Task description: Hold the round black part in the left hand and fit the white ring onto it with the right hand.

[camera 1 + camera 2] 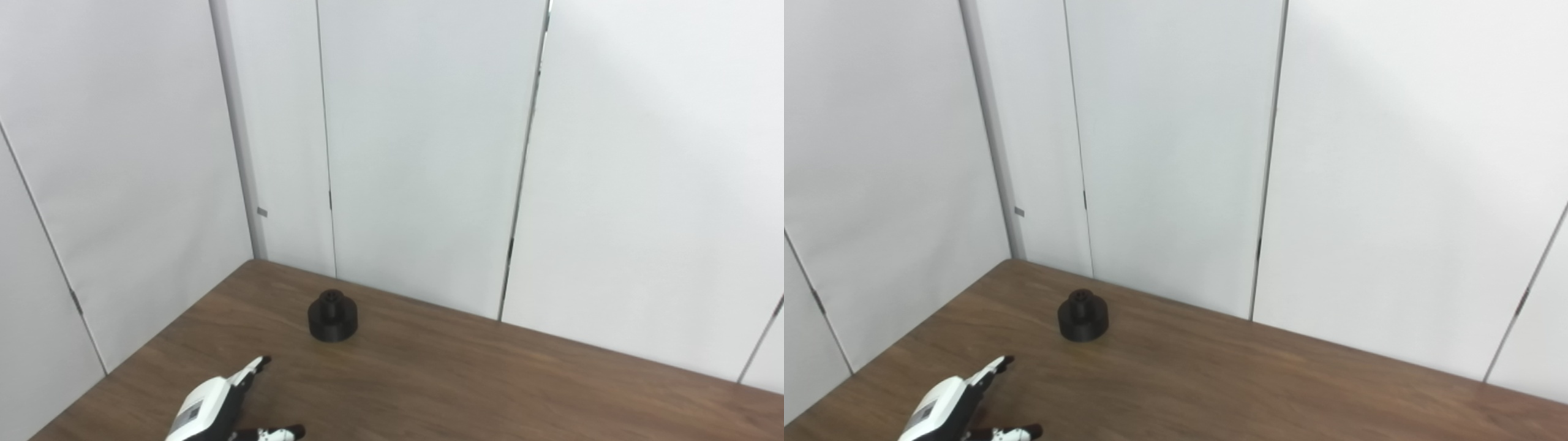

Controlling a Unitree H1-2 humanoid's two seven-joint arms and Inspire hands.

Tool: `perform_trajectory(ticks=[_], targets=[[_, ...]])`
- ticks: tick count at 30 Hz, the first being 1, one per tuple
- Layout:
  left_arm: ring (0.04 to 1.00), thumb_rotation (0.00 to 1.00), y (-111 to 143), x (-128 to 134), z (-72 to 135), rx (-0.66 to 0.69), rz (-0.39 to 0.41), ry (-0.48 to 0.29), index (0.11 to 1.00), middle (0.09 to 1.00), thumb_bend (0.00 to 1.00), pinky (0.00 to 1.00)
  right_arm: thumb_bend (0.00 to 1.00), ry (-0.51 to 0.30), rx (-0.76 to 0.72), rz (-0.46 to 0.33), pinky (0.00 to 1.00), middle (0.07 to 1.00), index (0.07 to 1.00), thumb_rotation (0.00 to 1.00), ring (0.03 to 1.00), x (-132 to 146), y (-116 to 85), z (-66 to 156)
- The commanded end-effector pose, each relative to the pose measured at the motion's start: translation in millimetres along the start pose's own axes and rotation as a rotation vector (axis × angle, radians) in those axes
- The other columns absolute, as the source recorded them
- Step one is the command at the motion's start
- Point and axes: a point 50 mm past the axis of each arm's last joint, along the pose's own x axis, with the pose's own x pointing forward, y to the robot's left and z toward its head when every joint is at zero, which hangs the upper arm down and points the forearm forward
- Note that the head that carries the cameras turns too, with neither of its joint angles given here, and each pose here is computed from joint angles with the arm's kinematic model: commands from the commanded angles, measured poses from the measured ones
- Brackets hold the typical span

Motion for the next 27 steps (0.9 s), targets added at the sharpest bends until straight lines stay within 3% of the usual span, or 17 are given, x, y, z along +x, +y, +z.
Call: perform_trajectory(ticks=[1,11,17,27], targets=[[0.962,0.51,13.9,15.6,13.2,0.03,0.055,-0.058,0.94,0.943,0.97,0.88,0.61,0.005,0.008,-0.011,1.0,1.0,1.0,1.0,1.0,-2.2,1.5,-2.5],[0.965,0.54,9.8,42.5,17.8,0.048,0.051,-0.06,0.941,0.948,1.0,0.94,0.62,0.006,0.015,-0.01,1.0,0.995,1.0,1.0,1.0,-1.4,3.8,-1.5],[0.974,0.61,12.4,70.8,18.1,0.104,0.067,-0.068,0.945,0.946,1.0,0.99,0.61,0.001,0.016,-0.003,1.0,1.0,1.0,1.0,1.0,0.9,3.9,-4.1],[0.972,0.58,10.2,108.5,23.1,0.136,0.083,-0.062,0.916,0.938,1.0,1.0,0.63,-0.004,0.02,-0.005,1.0,1.0,1.0,1.0,1.0,1.1,6.5,-3.9]])
